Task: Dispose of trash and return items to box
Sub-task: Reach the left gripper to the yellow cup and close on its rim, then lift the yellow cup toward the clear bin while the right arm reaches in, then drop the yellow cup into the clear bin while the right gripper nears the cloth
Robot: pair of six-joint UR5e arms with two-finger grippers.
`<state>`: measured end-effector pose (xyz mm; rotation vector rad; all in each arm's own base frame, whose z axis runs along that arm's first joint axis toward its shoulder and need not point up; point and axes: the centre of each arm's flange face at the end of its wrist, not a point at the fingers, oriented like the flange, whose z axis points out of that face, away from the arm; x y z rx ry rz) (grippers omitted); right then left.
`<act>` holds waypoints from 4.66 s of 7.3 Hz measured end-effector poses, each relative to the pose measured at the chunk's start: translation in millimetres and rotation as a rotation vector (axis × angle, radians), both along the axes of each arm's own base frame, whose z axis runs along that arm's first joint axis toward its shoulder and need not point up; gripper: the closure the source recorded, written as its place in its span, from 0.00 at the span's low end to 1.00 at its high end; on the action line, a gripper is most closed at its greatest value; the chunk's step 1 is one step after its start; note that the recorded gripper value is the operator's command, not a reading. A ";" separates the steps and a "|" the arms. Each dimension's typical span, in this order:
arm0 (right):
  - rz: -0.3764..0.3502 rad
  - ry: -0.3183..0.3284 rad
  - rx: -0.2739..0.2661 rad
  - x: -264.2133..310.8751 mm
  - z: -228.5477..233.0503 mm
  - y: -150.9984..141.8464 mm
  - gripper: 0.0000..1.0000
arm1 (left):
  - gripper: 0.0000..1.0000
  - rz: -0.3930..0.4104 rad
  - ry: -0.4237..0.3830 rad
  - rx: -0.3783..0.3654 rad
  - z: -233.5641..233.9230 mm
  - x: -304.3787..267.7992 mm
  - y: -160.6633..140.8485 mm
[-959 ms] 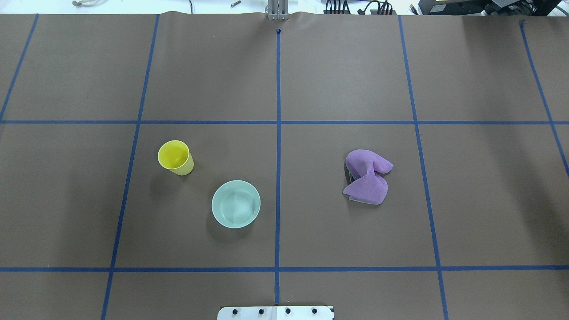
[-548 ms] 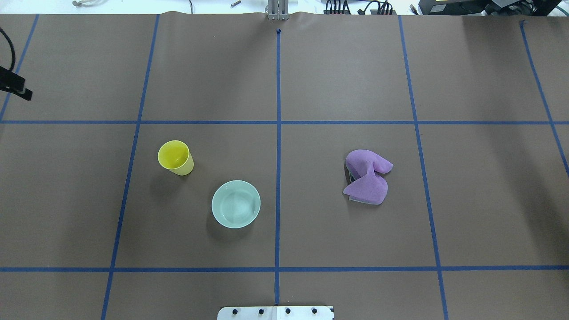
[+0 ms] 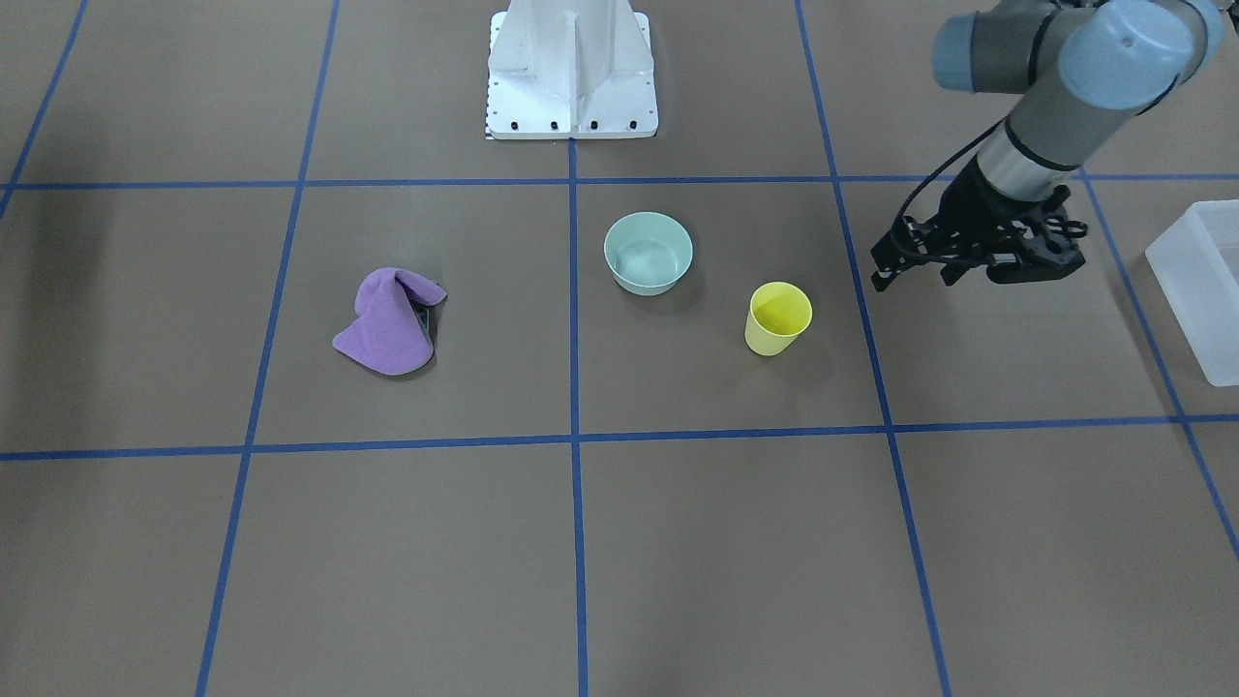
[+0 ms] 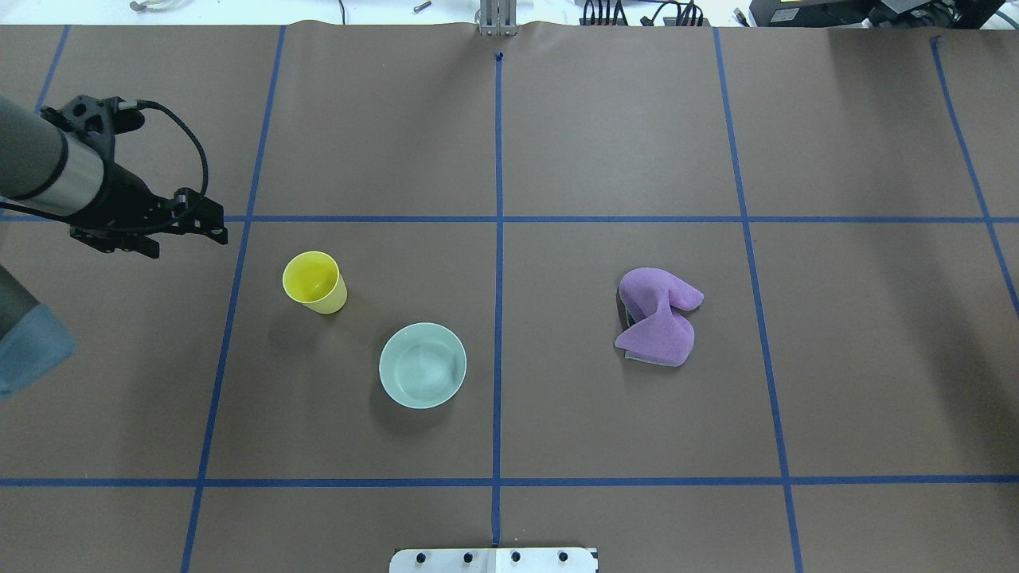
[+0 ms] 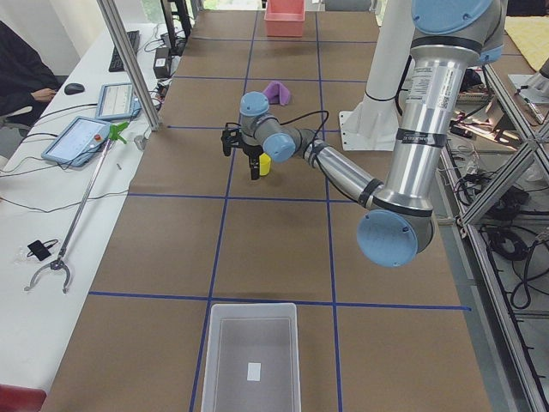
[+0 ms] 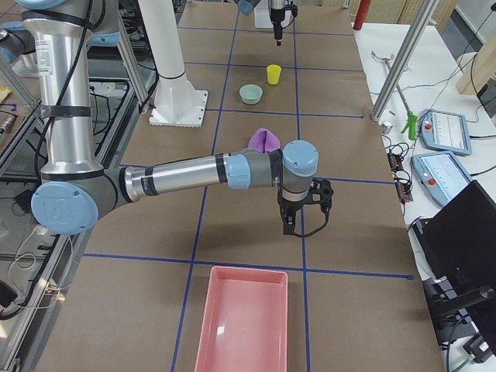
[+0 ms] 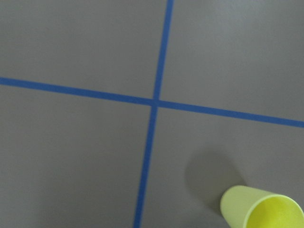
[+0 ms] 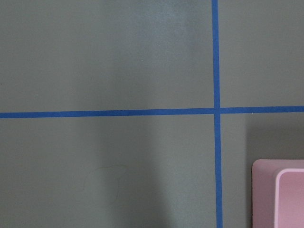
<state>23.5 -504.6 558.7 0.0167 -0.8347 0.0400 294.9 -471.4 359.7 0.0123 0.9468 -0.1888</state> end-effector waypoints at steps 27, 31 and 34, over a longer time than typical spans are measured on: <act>-0.028 -0.094 -0.023 -272.9 -246.7 -4.3 0.00 | 1.00 0.148 -0.161 0.140 199.9 -387.0 -107.5; -0.049 -0.055 -0.008 -321.0 -255.9 11.5 0.00 | 1.00 0.190 -0.157 0.152 356.6 -427.7 -31.4; -0.062 -0.044 -0.008 -331.8 -253.3 15.6 0.00 | 1.00 0.067 -0.164 0.109 411.5 -416.1 36.0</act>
